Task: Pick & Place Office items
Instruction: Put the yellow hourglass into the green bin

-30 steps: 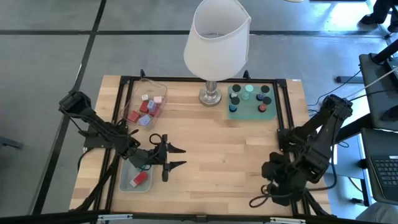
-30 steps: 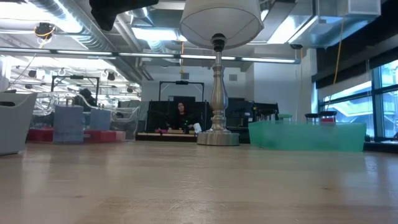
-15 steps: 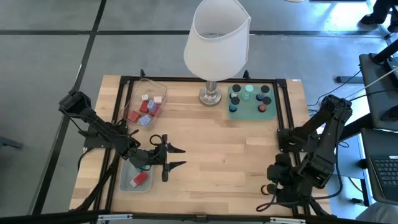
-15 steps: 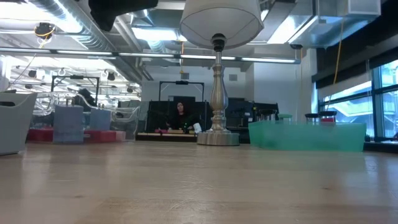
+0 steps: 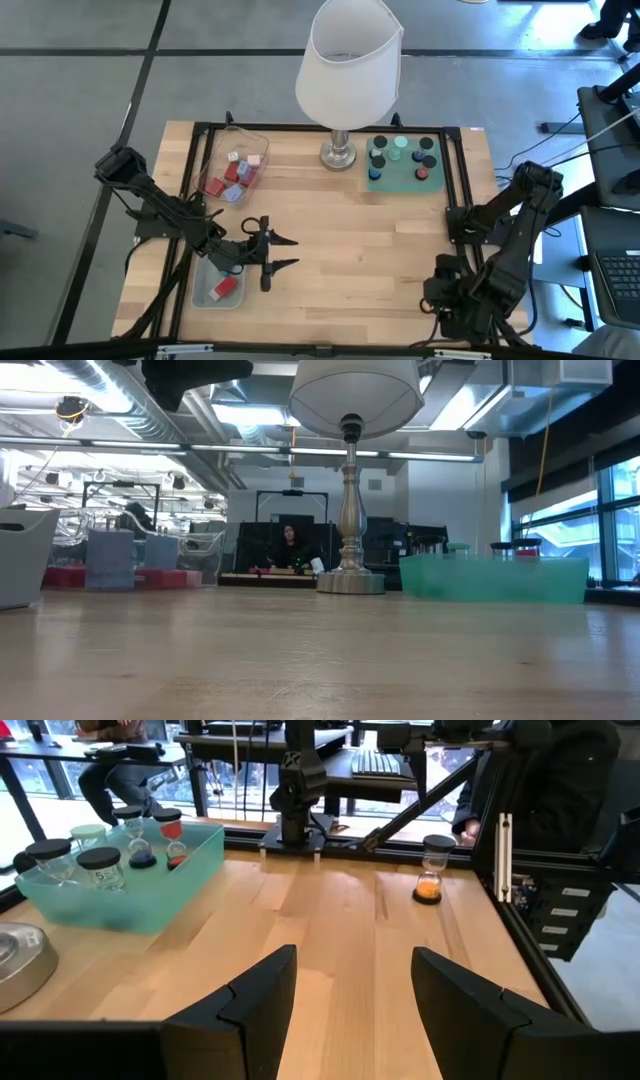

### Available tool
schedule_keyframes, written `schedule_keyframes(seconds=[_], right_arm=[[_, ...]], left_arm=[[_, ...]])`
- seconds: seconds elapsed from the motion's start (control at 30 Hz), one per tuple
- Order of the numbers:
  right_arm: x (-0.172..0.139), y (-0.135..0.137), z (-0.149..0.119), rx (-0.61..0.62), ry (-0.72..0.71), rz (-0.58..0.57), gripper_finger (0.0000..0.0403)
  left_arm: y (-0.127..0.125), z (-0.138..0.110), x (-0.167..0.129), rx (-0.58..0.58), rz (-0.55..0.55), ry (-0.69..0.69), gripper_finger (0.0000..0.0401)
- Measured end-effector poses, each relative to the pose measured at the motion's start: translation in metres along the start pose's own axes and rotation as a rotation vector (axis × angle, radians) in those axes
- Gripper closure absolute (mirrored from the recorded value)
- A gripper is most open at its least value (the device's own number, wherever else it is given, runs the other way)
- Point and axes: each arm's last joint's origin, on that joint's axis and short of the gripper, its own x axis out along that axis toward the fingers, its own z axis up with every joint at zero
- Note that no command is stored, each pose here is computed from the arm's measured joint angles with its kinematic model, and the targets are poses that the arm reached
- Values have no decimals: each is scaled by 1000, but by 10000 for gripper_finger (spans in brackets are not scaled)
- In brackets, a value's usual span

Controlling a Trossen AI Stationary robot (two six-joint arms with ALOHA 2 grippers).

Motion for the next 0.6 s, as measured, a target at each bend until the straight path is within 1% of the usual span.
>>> schedule_keyframes(seconds=[0.23,0.43,0.6], right_arm=[[1,5,-6,-22,-66,-32,115],[-2,9,-15,-2,-144,-45,114],[-3,12,-19,38,-204,-38,114]], left_arm=[[0,0,0,0,0,0,205],[0,0,0,0,0,0,205],[1,0,0,0,19,-5,205]])
